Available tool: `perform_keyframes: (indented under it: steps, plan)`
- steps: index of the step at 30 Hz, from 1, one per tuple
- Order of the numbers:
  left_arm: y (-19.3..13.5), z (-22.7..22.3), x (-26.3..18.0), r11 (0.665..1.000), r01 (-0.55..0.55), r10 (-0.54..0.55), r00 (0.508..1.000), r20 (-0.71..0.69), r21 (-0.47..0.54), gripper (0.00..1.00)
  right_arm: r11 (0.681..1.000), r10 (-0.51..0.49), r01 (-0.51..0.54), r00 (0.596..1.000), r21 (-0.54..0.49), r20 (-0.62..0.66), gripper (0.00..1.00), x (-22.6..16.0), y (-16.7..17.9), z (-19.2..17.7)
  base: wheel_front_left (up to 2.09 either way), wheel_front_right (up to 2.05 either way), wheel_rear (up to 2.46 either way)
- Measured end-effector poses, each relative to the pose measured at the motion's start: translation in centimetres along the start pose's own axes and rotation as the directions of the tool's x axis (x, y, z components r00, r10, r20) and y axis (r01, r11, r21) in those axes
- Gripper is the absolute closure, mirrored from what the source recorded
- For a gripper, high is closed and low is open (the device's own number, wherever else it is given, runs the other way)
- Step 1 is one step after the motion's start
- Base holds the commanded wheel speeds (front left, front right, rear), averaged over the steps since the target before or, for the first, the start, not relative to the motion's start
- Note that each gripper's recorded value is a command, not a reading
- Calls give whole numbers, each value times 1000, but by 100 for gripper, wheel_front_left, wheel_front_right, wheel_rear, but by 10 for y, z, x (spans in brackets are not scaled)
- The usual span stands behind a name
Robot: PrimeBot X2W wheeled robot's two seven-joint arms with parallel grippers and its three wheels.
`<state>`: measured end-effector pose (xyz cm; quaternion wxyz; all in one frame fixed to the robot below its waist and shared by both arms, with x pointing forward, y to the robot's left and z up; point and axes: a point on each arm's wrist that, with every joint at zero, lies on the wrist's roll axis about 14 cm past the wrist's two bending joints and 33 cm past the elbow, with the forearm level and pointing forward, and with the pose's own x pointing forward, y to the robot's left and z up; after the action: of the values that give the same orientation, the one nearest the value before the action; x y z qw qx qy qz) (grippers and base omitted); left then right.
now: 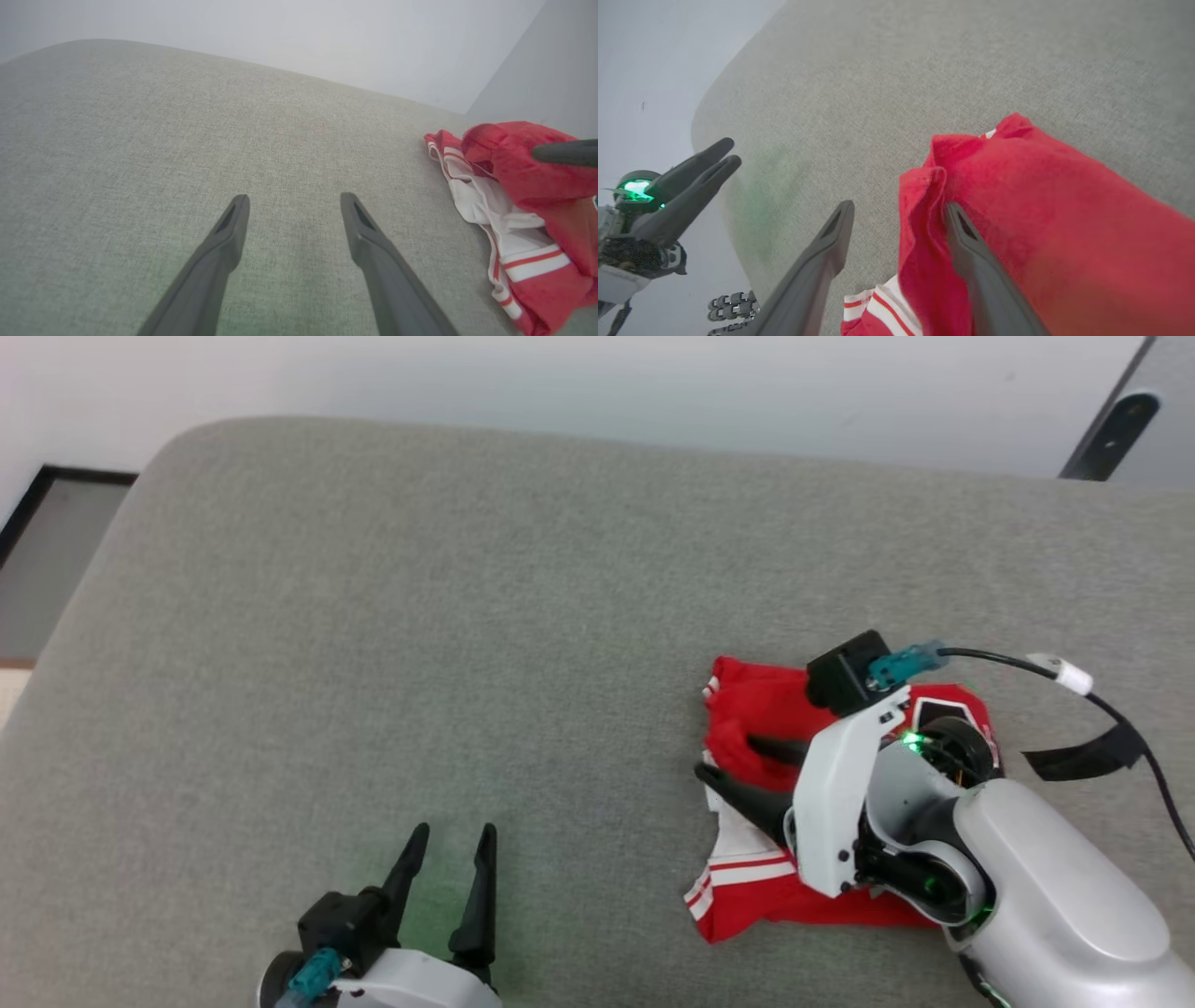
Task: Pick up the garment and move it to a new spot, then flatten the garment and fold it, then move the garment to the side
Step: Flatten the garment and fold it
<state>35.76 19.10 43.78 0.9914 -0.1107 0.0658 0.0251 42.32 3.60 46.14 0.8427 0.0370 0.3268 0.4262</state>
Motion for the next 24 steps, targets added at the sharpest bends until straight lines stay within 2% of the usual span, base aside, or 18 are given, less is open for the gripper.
perform_keyframes:
  steps: [5,9,13,17,20,24]
  plan:
    - [-7,6,4,999,32,-33,999,19,29,0,998,-49,53,989,-26,142,0,-27,-13,19,0,0,0]
    - [-14,12,8,997,67,-69,997,32,48,0,990,-134,142,971,-24,196,0,-58,-38,7,0,0,0]
    - [-23,15,12,991,111,-114,993,37,68,0,962,-264,273,936,-6,232,0,-97,-72,-10,0,0,0]
    - [-34,15,16,984,156,-159,987,32,82,0,907,-409,421,877,8,252,0,-141,-109,-32,0,0,0]
    - [-42,15,20,978,187,-190,981,29,91,0,873,-479,484,828,61,292,0,-167,-122,-42,0,0,0]
    - [-50,17,24,972,212,-216,976,31,100,0,822,-556,557,741,117,377,0,-201,-136,-40,0,0,0]
